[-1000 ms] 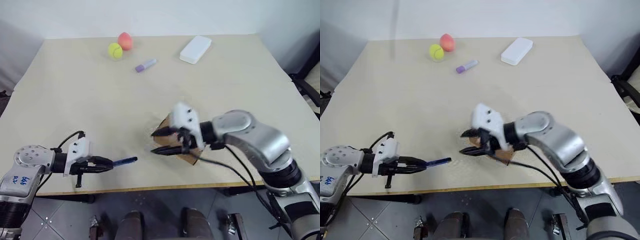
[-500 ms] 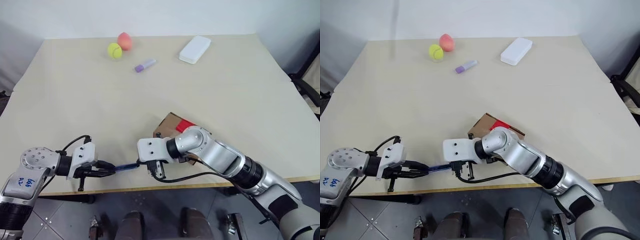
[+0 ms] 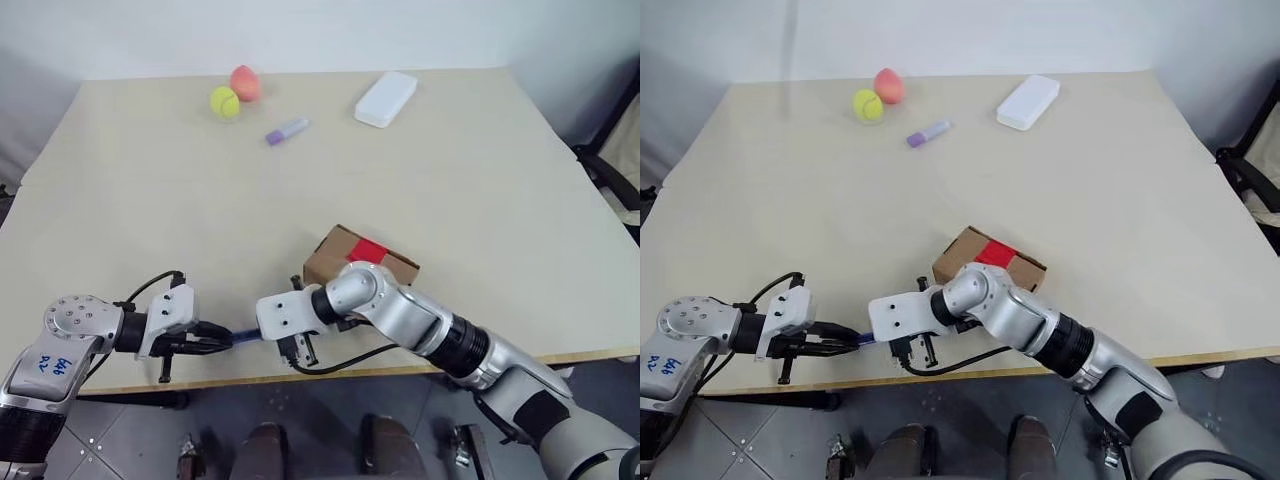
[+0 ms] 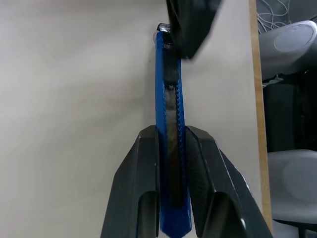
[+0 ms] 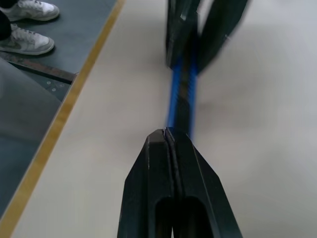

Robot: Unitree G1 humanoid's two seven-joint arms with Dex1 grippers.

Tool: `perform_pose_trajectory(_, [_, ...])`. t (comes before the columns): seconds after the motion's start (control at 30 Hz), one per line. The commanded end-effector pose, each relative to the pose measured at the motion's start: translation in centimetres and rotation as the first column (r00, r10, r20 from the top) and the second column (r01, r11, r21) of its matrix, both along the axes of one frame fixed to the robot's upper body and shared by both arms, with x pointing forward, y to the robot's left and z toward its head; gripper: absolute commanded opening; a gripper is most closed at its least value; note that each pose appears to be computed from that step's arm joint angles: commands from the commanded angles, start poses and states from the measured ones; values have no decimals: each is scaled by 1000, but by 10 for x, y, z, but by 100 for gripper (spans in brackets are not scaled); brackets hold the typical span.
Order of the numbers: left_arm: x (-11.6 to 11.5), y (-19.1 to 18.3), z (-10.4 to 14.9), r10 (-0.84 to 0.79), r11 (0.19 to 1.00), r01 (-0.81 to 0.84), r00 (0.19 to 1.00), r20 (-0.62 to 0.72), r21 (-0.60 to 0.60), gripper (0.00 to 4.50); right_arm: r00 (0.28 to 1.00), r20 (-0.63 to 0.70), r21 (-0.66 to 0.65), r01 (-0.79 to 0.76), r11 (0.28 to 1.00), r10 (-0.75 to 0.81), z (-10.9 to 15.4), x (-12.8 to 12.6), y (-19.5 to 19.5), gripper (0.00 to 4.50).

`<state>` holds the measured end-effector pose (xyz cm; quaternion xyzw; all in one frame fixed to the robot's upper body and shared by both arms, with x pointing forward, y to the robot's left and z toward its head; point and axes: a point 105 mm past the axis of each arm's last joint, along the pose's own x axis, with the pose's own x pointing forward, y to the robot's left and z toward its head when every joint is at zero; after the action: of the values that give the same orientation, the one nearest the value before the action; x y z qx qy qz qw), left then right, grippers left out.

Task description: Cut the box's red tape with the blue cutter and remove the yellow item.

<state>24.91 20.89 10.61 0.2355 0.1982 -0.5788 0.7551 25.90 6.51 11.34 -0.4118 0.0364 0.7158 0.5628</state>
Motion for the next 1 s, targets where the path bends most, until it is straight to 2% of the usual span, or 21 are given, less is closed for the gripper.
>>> perform_pose_trajectory(0.03, [-3,-8,6,-35,999,35,999,20,-13,41,1000,21,20,-12,1000,12,2,0,9,4])
perform_pose_trajectory(0.2, [-3,-10,5,-34,999,35,999,18,-18,41,999,38,38,-18,999,17,5,4,17,4])
perform_pose_trajectory(0.4, [-6,-9,2,-32,999,32,999,-4,-18,41,999,25,117,-49,992,46,39,-7,6,4])
perform_pose_trajectory(0.47, [-7,-8,1,-41,999,40,999,-16,-13,41,999,39,115,-35,993,31,42,-5,0,4])
perform_pose_trajectory(0.63, [-6,-10,1,-37,999,37,999,-14,-18,41,999,31,66,16,998,-18,26,5,-14,4])
perform_pose_trajectory(1.0, [-6,-8,0,-24,1000,24,999,-32,-4,41,1000,21,-36,16,999,-15,-6,7,-28,4])
